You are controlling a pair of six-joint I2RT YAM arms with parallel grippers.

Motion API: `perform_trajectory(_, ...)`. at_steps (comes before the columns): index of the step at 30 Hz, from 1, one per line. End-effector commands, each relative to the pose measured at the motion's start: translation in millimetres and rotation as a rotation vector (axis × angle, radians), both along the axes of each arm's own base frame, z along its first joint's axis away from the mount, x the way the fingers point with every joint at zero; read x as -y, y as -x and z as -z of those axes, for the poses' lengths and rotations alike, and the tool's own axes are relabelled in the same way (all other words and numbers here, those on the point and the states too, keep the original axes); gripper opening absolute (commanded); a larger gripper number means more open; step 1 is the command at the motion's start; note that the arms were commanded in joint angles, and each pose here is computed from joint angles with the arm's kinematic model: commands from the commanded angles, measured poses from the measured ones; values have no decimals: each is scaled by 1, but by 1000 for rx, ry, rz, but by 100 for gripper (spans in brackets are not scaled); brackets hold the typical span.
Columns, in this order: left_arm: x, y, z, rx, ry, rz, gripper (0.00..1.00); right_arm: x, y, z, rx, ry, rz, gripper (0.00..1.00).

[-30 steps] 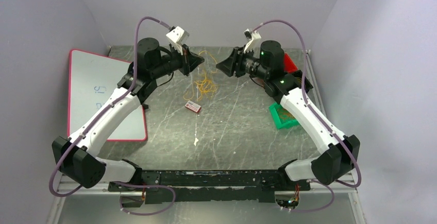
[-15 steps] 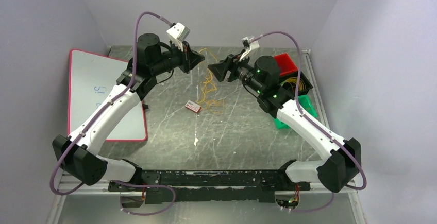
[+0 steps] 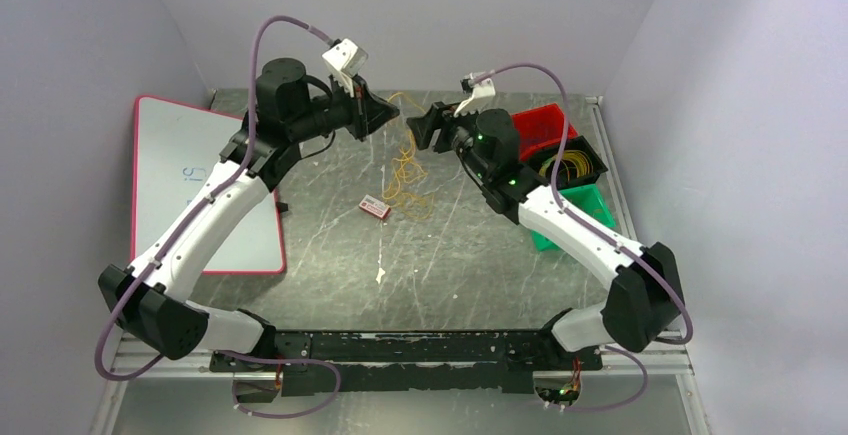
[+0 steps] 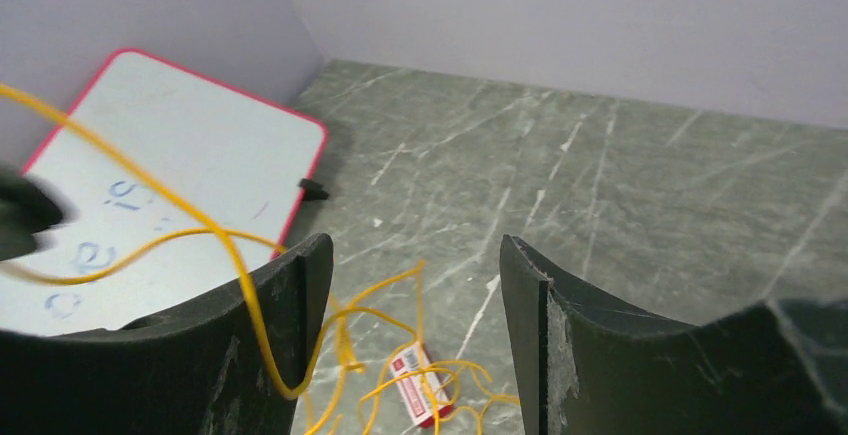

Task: Untangle the cables

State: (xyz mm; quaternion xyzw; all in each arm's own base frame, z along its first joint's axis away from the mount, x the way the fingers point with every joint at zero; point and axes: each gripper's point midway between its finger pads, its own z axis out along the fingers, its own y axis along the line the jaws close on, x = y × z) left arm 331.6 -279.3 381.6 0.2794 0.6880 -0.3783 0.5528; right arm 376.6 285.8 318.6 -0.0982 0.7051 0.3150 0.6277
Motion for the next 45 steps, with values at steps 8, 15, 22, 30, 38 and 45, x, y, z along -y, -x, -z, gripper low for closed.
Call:
perform_trajectory(8,1,31,-46,37,8,111,7,14,-40,9,43,8,192,63)
perform_trajectory(15,-25,33,-71,107,-35,-13,7,36,-52,38,-27,5,256,54)
perform_trajectory(22,-45,38,-97,174,-25,-104,7,60,-55,77,-111,9,260,39)
perform_trajectory(30,-56,36,-118,219,-18,-168,7,80,-44,133,-222,30,267,36)
perform_trajectory(38,-63,30,-139,264,4,-226,7,83,-21,185,-321,33,234,33)
perform_trajectory(45,-69,25,-158,306,9,-266,7,81,-10,197,-337,44,194,30)
